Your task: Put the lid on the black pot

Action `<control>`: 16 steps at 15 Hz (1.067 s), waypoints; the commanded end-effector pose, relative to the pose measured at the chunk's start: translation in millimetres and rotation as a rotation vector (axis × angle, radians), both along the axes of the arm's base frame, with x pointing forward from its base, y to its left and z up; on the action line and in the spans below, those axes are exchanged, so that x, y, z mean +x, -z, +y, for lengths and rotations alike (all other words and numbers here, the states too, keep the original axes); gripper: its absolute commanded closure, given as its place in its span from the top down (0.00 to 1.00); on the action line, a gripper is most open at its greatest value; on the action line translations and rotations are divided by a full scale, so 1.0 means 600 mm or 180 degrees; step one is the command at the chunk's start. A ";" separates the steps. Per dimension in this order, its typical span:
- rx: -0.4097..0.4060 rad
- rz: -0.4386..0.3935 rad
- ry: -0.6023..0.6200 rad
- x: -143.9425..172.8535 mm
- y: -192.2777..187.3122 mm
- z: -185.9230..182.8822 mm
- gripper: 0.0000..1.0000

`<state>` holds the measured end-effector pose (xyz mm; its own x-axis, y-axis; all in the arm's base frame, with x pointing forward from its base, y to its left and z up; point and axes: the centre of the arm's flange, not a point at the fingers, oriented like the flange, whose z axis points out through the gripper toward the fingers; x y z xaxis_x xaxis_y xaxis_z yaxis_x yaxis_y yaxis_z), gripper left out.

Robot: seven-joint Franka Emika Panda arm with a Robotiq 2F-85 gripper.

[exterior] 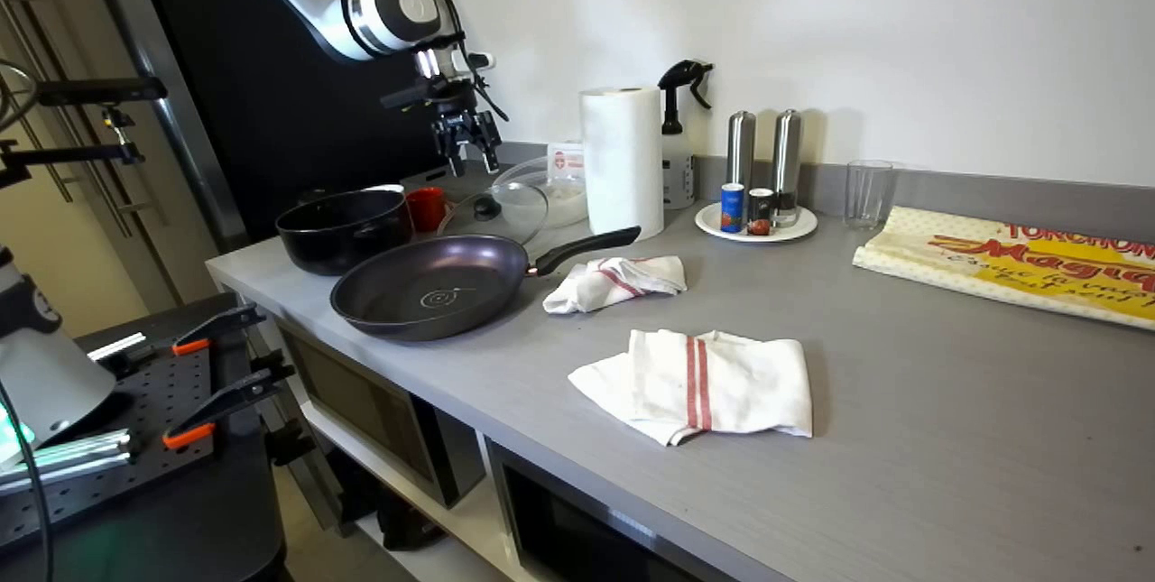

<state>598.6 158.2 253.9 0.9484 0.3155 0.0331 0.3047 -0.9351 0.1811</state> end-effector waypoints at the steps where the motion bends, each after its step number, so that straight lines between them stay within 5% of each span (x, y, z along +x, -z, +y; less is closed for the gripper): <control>1: 0.0025 -0.0010 -0.0177 0.043 0.023 0.025 1.00; 16: -0.0015 0.0207 -0.0565 0.074 0.113 0.096 1.00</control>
<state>625.8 209.0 192.7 0.8869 0.4619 -0.0117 0.4575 -0.8742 0.1627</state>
